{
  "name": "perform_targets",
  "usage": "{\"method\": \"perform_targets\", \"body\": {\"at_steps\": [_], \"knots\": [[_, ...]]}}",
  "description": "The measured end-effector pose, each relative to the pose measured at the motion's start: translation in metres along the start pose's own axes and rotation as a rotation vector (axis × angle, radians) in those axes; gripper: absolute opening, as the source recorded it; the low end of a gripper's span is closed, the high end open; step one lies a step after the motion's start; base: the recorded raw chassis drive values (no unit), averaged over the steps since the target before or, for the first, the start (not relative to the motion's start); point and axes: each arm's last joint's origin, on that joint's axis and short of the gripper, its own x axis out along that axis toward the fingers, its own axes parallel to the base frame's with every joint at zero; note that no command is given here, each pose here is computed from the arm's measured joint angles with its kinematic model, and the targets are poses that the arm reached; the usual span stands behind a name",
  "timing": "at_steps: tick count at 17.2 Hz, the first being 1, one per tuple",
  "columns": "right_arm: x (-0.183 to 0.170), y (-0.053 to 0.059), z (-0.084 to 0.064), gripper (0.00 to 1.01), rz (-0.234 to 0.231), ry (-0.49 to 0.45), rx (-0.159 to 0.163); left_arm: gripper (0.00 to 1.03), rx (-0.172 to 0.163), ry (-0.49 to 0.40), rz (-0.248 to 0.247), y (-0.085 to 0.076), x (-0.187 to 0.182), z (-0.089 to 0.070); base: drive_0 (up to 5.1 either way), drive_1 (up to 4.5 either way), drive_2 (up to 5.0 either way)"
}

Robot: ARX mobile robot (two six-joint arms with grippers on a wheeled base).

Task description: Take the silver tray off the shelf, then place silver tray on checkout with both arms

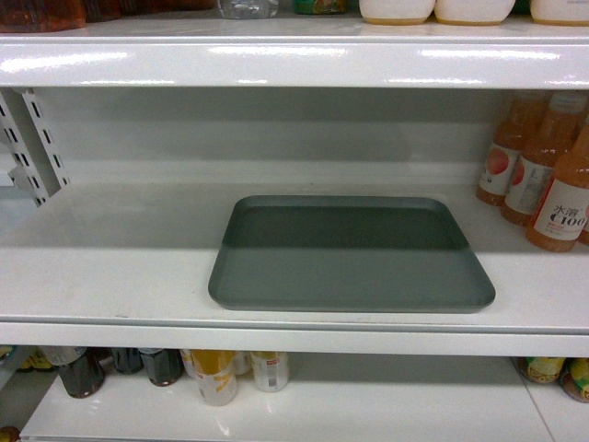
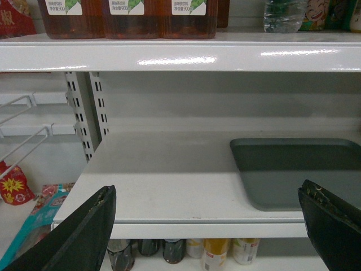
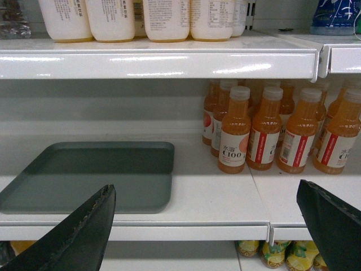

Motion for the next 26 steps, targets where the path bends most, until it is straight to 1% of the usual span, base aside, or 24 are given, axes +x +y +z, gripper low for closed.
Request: {"method": "perform_targets", "body": {"at_steps": [12, 13, 14, 15, 16, 17, 18, 19, 20, 21, 22, 23, 24, 25, 26], "knots": [[0.000, 0.000, 0.000, 0.98, 0.000, 0.000, 0.000, 0.98, 0.000, 0.000, 0.000, 0.000, 0.000, 0.000, 0.0, 0.00, 0.0], [0.000, -0.001, -0.003, 0.98, 0.069, 0.159, -0.020, 0.98, -0.010, 0.068, 0.026, 0.000, 0.000, -0.002, 0.0, 0.00, 0.0], [0.007, -0.002, -0.005, 0.98, 0.130, 0.307, -0.008, 0.98, -0.018, 0.272, 0.093, -0.004, 0.002, -0.001, 0.0, 0.00, 0.0], [0.014, -0.002, -0.008, 0.98, 0.176, 0.367, 0.007, 0.98, -0.017, 0.363, 0.100, -0.011, 0.011, -0.001, 0.0, 0.00, 0.0], [0.021, 0.001, -0.011, 0.98, 0.209, 0.394, 0.009, 0.98, -0.020, 0.420, 0.091, -0.015, 0.020, -0.006, 0.0, 0.00, 0.0], [0.030, 0.002, -0.012, 0.98, 0.225, 0.420, 0.011, 0.98, -0.009, 0.452, 0.086, -0.018, 0.030, -0.011, 0.0, 0.00, 0.0], [0.041, 0.005, -0.016, 0.98, 0.235, 0.449, 0.004, 0.98, -0.025, 0.482, 0.085, -0.019, 0.046, -0.013, 0.0, 0.00, 0.0], [0.051, 0.008, -0.018, 0.98, 0.246, 0.469, 0.005, 0.98, -0.034, 0.492, 0.082, -0.021, 0.063, -0.013, 0.0, 0.00, 0.0], [0.066, 0.012, -0.020, 0.98, 0.263, 0.483, 0.017, 0.98, -0.036, 0.507, 0.080, -0.023, 0.083, -0.014, 0.0, 0.00, 0.0], [0.080, 0.015, -0.021, 0.98, 0.280, 0.489, 0.024, 0.98, -0.043, 0.526, 0.059, -0.026, 0.100, -0.017, 0.0, 0.00, 0.0], [0.096, 0.019, -0.023, 0.98, 0.292, 0.497, 0.037, 0.98, -0.038, 0.544, 0.063, -0.028, 0.117, -0.022, 0.0, 0.00, 0.0], [0.114, 0.022, -0.028, 0.98, 0.298, 0.515, 0.051, 0.98, -0.038, 0.574, 0.047, -0.032, 0.135, -0.028, 0.0, 0.00, 0.0], [0.131, 0.023, -0.034, 0.98, 0.295, 0.539, 0.069, 0.98, -0.038, 0.605, 0.035, -0.034, 0.151, -0.035, 0.0, 0.00, 0.0], [0.146, 0.024, -0.039, 0.98, 0.286, 0.558, 0.080, 0.98, -0.031, 0.627, 0.029, -0.038, 0.165, -0.041, 0.0, 0.00, 0.0], [0.159, 0.025, -0.044, 0.98, 0.281, 0.580, 0.100, 0.98, -0.027, 0.644, 0.023, -0.041, 0.176, -0.046, 0.0, 0.00, 0.0]]}}
